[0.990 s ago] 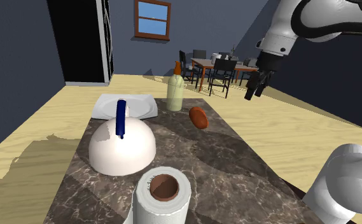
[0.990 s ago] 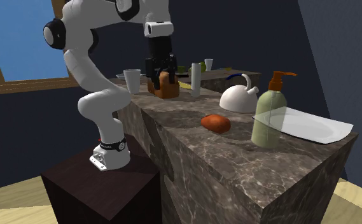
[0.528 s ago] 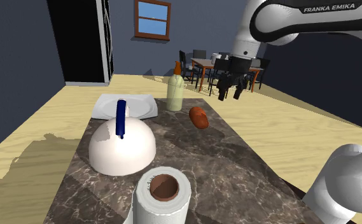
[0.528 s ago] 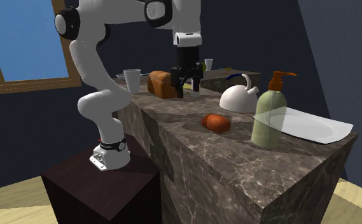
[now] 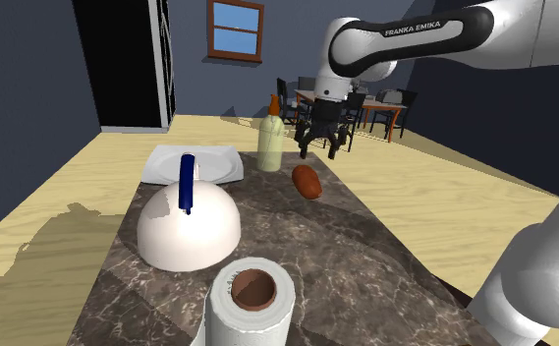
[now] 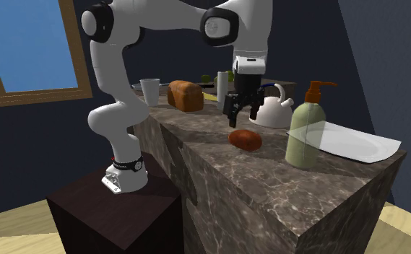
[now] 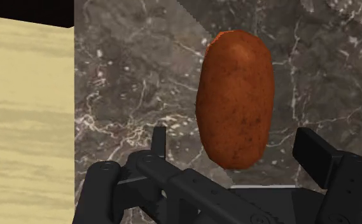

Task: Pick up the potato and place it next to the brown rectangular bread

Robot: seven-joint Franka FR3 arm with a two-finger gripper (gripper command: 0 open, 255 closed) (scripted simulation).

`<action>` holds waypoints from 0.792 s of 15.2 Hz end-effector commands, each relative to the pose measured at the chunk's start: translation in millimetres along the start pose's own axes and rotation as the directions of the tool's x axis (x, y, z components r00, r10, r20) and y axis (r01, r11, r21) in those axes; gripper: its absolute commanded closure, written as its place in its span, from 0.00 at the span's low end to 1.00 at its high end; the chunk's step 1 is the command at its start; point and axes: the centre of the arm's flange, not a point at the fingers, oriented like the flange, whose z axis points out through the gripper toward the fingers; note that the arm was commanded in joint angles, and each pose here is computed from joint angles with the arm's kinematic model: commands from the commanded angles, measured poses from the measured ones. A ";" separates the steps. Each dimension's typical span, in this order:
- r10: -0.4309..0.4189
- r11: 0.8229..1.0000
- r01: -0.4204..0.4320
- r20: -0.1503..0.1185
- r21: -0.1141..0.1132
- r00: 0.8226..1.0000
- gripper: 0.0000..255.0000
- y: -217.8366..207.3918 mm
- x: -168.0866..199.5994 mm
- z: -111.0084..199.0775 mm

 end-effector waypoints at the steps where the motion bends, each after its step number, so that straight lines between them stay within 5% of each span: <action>1: 0.058 0.998 -0.058 0.021 0.003 0.998 0.00 -14.3 25.8 10.8; 12: 0.071 0.997 -0.071 0.026 0.003 0.997 0.00 -16.9 30.6 53.5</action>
